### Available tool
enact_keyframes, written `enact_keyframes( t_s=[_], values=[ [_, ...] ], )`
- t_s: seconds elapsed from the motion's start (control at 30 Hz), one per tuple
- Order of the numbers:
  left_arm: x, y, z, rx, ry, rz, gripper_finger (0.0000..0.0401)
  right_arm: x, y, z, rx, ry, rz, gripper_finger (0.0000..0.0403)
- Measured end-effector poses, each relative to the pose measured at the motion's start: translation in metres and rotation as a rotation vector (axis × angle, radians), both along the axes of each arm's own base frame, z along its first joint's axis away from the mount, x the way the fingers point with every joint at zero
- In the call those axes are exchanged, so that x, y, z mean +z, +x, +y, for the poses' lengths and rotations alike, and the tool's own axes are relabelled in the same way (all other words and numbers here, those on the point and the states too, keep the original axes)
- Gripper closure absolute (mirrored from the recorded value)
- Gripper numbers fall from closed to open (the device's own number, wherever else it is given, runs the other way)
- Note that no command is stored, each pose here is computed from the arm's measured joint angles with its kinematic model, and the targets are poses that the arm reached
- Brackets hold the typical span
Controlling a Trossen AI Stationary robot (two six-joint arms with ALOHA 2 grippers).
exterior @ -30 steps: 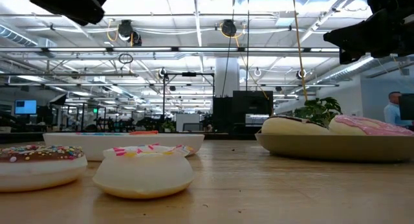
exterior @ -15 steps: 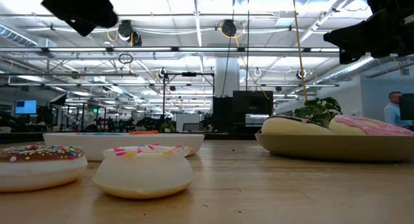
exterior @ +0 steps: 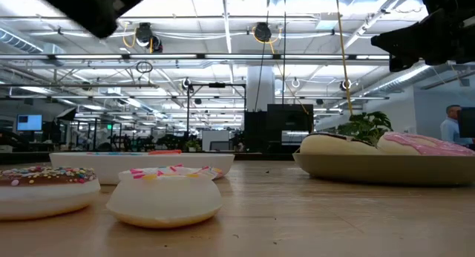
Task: Pick & Place donuts
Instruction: Put the small brown donut on the white plate
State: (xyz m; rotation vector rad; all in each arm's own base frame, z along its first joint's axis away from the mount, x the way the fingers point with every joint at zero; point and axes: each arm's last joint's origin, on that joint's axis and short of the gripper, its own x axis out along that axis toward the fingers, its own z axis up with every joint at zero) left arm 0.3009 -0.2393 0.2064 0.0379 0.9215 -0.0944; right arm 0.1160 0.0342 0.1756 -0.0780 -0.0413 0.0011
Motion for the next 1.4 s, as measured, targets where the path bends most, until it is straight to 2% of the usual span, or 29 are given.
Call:
enact_keyframes(
  t_s=[0.2,0.43,0.63,1.4],
  values=[
    [-0.02,0.008,-0.011,0.043,-0.041,0.178,0.0327,0.0,0.0,0.0,-0.001,0.001,-0.002,0.0403],
    [-0.031,0.009,-0.02,0.042,-0.087,0.237,0.0259,0.001,0.0,0.0,-0.003,-0.018,-0.014,0.0403],
    [-0.035,0.008,-0.017,0.053,-0.073,0.238,0.0229,0.001,0.0,0.0,-0.005,-0.019,-0.013,0.0403],
    [-0.039,0.008,-0.014,0.04,-0.054,0.247,0.0231,0.001,0.0,0.0,-0.001,0.004,-0.012,0.0403]
  ],
)
